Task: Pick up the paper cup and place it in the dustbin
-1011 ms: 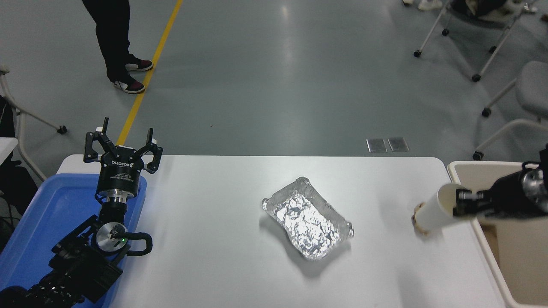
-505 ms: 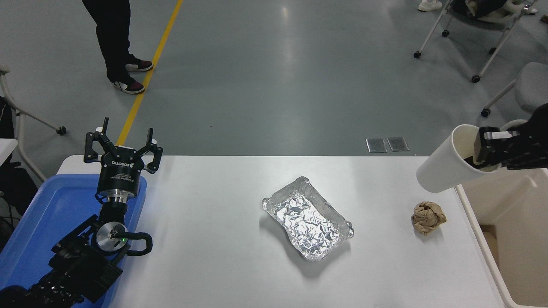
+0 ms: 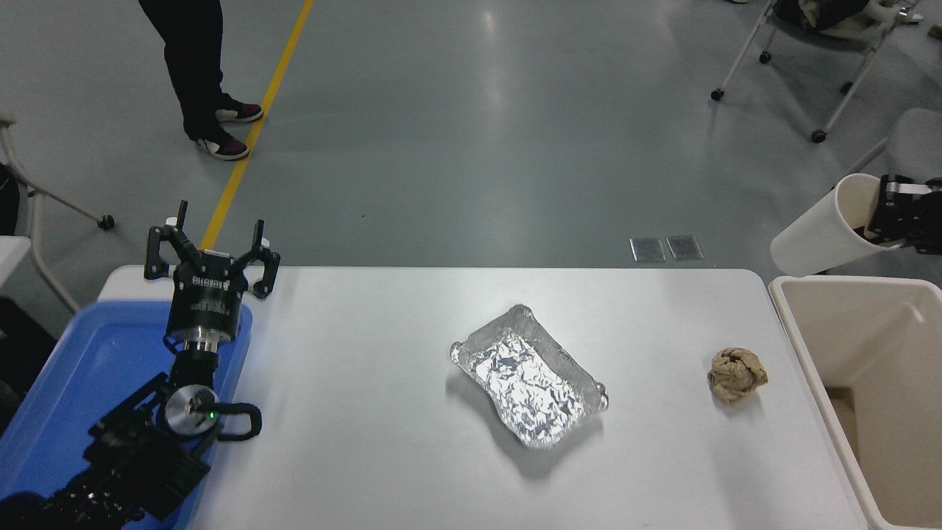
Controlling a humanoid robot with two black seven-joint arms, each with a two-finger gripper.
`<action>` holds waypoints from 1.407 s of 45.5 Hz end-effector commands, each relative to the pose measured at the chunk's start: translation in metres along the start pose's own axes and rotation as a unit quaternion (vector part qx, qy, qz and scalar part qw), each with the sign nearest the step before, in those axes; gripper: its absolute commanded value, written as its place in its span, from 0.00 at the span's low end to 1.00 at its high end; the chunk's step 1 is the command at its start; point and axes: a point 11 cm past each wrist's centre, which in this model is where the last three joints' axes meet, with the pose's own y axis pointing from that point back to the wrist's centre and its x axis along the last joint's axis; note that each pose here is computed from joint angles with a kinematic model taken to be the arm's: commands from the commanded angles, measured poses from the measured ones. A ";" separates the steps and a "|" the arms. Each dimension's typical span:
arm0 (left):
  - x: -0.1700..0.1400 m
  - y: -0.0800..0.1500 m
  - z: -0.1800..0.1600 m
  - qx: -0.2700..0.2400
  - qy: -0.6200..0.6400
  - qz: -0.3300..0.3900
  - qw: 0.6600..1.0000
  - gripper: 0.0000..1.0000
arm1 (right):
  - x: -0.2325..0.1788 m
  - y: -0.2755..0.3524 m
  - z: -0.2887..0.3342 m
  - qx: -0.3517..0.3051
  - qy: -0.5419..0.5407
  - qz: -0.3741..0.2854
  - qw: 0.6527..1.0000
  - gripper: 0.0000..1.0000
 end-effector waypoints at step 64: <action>0.000 0.000 0.000 0.000 0.000 -0.001 1.000 0.99 | -0.142 -0.189 0.226 -0.234 -0.213 0.231 0.920 1.00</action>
